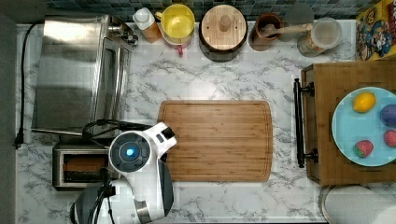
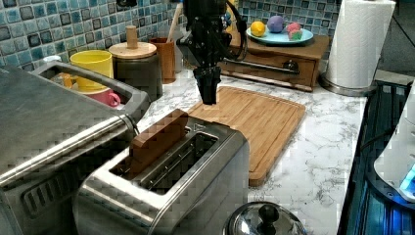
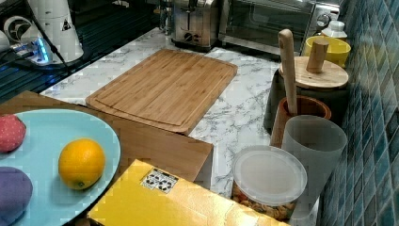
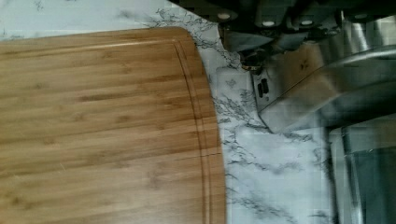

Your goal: Turn on the toaster.

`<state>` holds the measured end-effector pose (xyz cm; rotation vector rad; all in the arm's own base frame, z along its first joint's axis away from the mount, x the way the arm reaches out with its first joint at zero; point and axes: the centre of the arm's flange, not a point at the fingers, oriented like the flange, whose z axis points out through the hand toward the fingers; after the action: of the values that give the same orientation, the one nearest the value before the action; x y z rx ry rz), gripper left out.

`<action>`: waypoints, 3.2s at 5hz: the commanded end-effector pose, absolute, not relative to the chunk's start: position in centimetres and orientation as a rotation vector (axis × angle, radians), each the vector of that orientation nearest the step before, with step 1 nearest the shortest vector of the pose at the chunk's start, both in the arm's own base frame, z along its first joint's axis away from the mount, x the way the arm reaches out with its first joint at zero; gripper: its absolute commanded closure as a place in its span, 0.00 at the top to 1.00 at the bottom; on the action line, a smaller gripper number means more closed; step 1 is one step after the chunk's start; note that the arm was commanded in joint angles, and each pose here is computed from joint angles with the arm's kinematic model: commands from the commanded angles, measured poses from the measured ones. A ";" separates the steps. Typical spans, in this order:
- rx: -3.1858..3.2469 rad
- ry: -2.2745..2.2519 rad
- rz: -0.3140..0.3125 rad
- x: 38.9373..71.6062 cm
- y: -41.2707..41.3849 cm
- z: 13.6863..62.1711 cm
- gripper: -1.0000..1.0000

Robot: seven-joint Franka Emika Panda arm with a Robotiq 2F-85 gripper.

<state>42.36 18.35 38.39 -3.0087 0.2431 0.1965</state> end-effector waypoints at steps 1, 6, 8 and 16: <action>-2.945 -0.061 0.108 37.2 23.0 41.1 0.00; -3.066 0.127 0.155 37.1 23.3 38.4 0.00; -3.034 0.253 0.126 38.6 21.8 38.4 0.00; -2.970 0.224 0.382 37.2 20.8 27.9 0.00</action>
<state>40.01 21.08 31.97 -2.9950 0.2556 0.3176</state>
